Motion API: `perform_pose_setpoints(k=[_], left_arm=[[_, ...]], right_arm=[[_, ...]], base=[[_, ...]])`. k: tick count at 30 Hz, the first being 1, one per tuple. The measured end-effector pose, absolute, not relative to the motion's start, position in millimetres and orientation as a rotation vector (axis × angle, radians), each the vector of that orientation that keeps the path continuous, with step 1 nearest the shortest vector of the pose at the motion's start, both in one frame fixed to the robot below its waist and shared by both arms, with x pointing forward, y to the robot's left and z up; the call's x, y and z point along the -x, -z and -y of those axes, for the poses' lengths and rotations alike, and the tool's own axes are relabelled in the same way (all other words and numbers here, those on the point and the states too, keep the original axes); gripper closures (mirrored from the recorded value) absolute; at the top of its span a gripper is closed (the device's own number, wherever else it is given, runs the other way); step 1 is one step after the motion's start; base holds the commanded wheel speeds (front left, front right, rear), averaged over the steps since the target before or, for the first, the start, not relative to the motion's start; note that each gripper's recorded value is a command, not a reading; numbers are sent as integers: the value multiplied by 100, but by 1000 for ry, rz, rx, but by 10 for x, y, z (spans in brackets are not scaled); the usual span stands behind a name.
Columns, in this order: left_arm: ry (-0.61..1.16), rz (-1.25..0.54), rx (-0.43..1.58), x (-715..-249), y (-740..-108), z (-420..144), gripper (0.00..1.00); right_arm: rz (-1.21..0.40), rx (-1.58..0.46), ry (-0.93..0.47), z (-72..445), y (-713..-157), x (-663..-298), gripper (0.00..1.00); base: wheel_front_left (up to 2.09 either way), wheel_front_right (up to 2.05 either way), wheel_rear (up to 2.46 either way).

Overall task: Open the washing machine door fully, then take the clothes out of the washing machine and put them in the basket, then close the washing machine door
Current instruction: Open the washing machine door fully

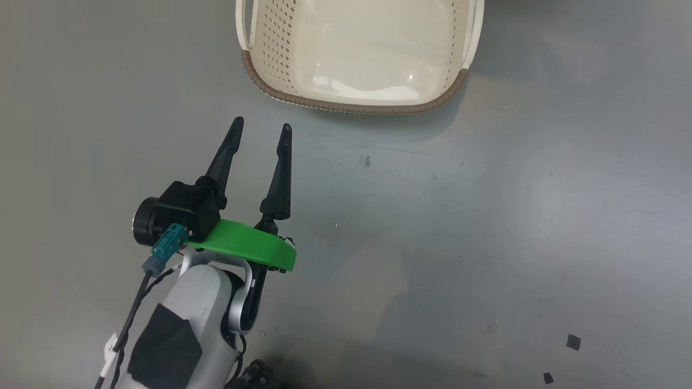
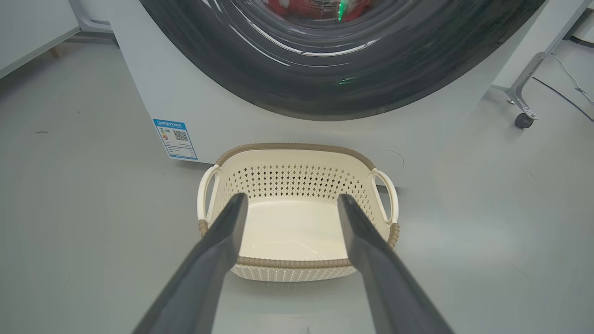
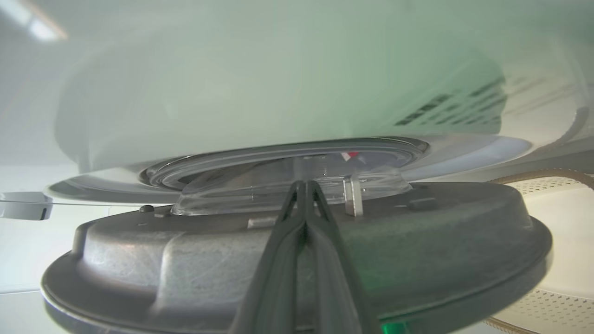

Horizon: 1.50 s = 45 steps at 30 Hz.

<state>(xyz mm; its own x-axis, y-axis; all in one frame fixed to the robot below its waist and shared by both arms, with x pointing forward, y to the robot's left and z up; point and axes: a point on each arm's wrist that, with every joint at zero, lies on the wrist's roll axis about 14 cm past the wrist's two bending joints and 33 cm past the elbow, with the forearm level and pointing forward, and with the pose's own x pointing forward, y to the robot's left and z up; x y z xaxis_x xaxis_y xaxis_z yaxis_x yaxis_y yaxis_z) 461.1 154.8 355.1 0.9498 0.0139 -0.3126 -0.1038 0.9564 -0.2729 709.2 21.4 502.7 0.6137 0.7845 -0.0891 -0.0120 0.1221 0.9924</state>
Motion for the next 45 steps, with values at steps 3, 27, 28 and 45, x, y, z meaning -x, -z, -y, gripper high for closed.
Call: perform_pose_setpoints(k=[3, 27, 28, 45], left_arm=[[-54, -307, 293, -4616, -3581, -1525, 0], [-19, -234, 287, -4656, -3905, -1444, 0], [-18, -230, 286, -4657, -3922, -1442, 0], [-3, -183, 288, -4586, -4157, -1393, 0]], right_arm=[[-750, -1327, -663, -218, -5028, -7055, 100], [-885, -1274, -694, -344, -4983, -6552, 100], [-890, -1273, -697, -348, -4985, -6526, 100], [-945, -1243, -738, -403, -5110, -6150, 100]], base=[[0, 0, 0], [0, 0, 0], [0, 0, 0], [0, 0, 0]])
